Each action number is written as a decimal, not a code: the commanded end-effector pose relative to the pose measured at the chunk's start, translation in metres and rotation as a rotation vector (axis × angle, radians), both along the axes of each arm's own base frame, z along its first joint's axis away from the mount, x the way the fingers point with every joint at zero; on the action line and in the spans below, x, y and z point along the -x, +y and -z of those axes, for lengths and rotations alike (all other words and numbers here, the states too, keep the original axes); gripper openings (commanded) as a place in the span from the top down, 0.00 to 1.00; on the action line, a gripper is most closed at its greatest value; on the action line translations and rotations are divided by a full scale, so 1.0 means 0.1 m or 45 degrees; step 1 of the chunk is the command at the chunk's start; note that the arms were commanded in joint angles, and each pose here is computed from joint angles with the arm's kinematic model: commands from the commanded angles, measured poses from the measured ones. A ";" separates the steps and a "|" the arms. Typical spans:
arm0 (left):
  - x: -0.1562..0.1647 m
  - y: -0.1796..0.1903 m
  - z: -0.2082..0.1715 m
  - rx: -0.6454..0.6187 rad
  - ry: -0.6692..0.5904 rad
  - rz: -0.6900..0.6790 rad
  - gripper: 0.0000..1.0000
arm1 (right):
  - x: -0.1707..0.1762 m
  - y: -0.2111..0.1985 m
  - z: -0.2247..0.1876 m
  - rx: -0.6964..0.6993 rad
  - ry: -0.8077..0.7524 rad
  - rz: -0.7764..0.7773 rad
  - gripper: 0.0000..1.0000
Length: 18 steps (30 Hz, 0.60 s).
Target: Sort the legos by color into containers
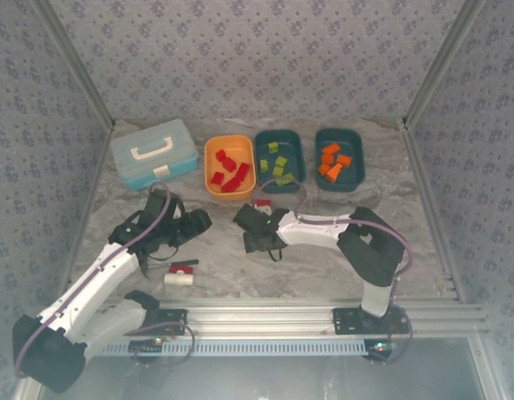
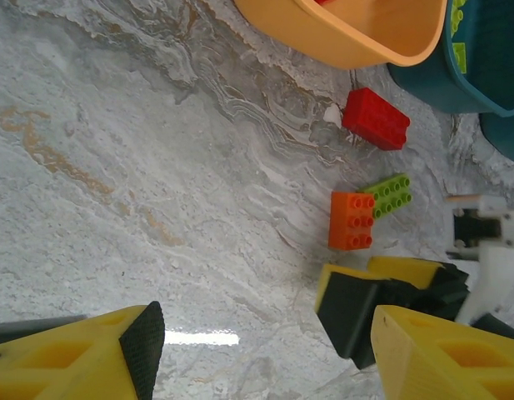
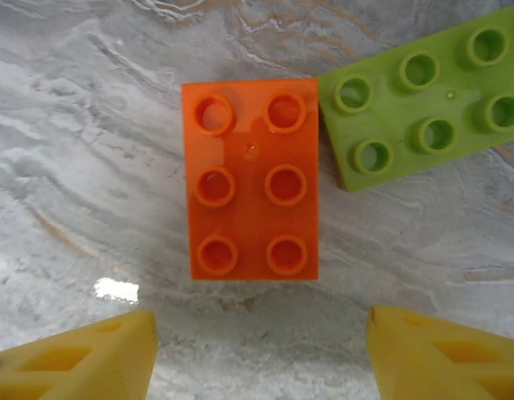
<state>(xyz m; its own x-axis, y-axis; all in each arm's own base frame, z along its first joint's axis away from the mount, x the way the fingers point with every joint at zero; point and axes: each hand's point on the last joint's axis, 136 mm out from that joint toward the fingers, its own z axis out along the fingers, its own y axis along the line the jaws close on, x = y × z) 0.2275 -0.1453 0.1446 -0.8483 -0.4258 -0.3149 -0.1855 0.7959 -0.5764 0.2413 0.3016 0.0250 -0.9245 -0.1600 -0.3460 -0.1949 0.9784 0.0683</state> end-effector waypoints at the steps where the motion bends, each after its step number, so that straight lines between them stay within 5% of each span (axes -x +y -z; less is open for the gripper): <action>1: 0.02 -0.03 -0.01 0.027 -0.011 0.027 0.31 | -0.19 0.06 -0.03 -0.005 -0.037 0.029 0.33; 18: 0.03 -0.07 0.09 0.042 0.007 0.040 0.31 | -0.40 0.23 -0.05 0.010 -0.055 -0.025 0.72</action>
<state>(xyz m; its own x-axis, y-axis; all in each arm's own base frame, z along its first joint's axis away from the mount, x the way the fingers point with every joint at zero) 0.2247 -0.1498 0.1358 -0.8603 -0.4154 -0.2956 -0.1774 0.7875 -0.5903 0.2814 0.3252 0.0289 -0.9077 -0.1626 -0.3869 -0.2093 0.9745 0.0815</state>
